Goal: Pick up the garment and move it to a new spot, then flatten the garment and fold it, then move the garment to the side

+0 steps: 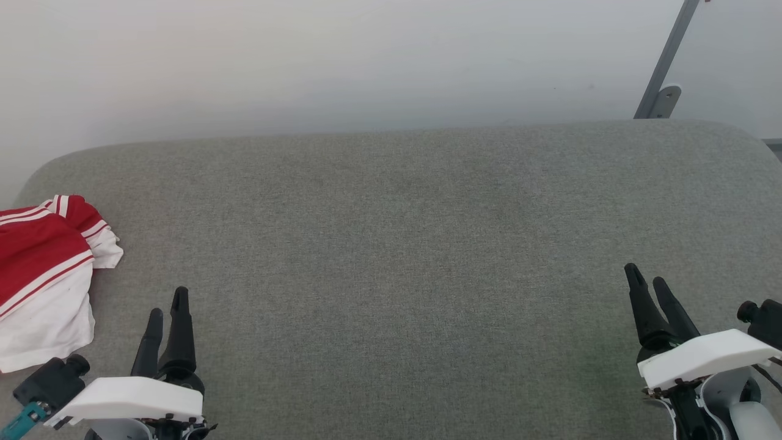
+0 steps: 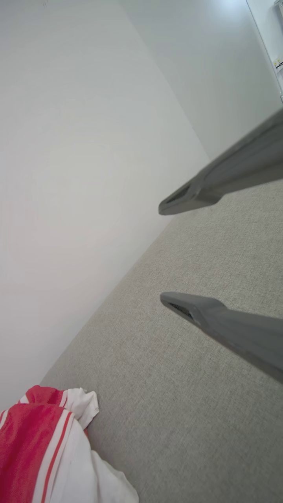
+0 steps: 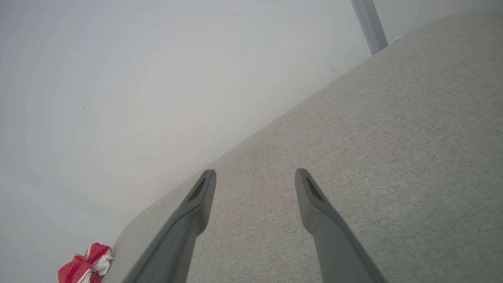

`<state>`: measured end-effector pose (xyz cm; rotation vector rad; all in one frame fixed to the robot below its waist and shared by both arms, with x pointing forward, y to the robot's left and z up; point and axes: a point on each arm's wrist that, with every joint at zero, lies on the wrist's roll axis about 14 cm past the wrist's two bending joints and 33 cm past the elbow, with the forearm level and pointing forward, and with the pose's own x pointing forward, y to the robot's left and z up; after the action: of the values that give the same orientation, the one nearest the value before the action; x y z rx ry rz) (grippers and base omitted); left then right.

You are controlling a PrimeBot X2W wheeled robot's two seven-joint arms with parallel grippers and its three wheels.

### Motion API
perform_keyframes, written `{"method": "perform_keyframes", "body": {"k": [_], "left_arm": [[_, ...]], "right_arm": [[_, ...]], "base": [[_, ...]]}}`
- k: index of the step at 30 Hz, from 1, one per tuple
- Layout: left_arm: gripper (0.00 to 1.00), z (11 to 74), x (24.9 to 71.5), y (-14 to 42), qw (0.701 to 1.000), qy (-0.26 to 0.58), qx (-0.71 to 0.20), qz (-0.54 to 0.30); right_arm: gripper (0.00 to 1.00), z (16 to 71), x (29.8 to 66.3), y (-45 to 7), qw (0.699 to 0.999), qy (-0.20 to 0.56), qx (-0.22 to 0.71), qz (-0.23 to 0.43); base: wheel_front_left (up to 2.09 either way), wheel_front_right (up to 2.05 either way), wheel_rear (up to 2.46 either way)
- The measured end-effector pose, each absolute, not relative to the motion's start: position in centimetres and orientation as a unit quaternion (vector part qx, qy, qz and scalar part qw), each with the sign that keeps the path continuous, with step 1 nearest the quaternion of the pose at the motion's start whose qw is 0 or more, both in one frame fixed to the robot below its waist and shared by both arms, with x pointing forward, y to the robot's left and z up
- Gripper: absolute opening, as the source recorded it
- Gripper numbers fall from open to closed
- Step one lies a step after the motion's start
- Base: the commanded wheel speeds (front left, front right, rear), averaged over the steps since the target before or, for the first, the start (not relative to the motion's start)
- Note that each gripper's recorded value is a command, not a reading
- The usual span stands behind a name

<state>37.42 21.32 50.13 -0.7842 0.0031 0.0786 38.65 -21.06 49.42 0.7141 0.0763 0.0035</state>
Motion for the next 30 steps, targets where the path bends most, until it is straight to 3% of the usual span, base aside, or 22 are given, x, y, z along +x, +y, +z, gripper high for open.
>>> {"method": "perform_keyframes", "body": {"k": [30], "left_arm": [[1.0, 51.8, 37.2, 20.3, 0.968, -0.041, -0.246, 0.001]], "right_arm": [[1.0, 50.9, 39.0, -21.1, 0.979, 0.018, 0.2, 0.029]], "base": [[0.0, 0.0, 0.0]]}}
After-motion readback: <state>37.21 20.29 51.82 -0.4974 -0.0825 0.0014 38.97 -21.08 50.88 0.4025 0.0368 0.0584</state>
